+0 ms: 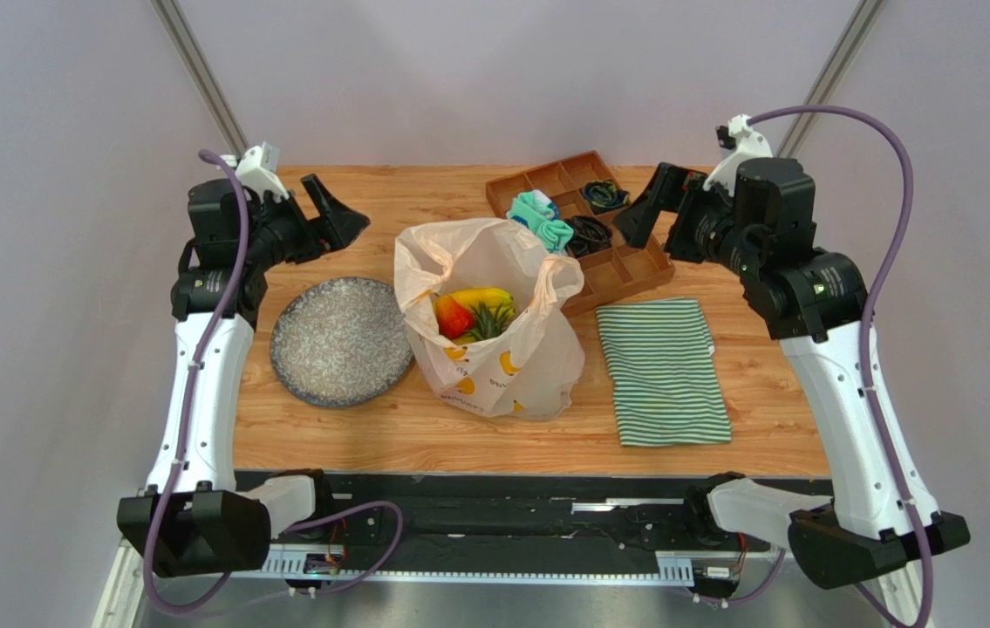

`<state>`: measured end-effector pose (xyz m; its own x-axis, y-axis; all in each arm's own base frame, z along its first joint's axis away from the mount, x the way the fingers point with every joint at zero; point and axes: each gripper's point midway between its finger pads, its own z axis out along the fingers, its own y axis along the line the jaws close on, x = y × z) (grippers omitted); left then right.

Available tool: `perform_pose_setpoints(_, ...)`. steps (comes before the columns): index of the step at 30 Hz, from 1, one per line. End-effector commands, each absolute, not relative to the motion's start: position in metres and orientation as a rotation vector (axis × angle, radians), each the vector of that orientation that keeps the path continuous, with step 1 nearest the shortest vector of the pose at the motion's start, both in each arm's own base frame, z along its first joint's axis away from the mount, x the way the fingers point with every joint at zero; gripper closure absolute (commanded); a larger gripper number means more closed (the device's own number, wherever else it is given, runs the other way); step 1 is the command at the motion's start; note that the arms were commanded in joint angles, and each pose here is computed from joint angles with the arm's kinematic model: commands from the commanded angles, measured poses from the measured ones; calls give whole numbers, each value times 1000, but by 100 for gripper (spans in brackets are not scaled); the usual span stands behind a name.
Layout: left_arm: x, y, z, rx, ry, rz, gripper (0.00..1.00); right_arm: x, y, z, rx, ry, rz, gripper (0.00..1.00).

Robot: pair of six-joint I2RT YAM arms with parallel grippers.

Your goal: Place the fruits into the plastic bag

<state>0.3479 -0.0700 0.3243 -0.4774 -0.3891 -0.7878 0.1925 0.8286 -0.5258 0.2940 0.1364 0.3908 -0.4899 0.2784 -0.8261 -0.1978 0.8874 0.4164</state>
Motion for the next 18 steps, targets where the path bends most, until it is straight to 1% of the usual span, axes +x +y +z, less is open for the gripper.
perform_pose_setpoints(1, 340, -54, 350, -103, 1876, -586, 4, 306, 108, 398, 105, 1944, 580, 0)
perform_pose_setpoints(2, 336, -53, 352, -95, 1868, -572, 4, 306, 100, 391, 125, 1950, 548, 0)
perform_pose_setpoints(3, 325, -51, 360, -70, 1836, -538, 4, 299, 90, 398, 139, 1911, 519, 0)
perform_pose_setpoints(5, 313, -48, 363, -59, 1811, -498, 4, 298, 64, 387, 208, 1894, 382, 0)
perform_pose_setpoints(6, 299, -45, 373, -38, 1761, -456, 3, 290, 52, 393, 235, 1841, 328, 0)
perform_pose_setpoints(8, 286, -43, 365, -29, 1746, -424, 3, 286, 29, 385, 304, 1802, 216, 0)
perform_pose_setpoints(9, 273, -42, 372, -7, 1703, -396, 3, 290, 25, 365, 310, 1809, 181, 0)
perform_pose_setpoints(11, 262, -43, 359, 5, 1710, -385, 3, 280, 12, 361, 341, 1743, 135, 0)
perform_pose_setpoints(12, 253, -42, 360, 12, 1692, -369, 3, 283, 10, 339, 343, 1749, 111, 0)
perform_pose_setpoints(15, 247, -35, 337, -22, 1727, -326, 2, 275, 0, 331, 368, 1665, 89, 0)
perform_pose_setpoints(16, 247, -33, 324, -28, 1751, -318, 2, 270, -3, 315, 377, 1670, 75, 0)
perform_pose_setpoints(18, 244, -31, 319, -33, 1747, -297, 2, 269, -4, 310, 381, 1653, 76, 0)
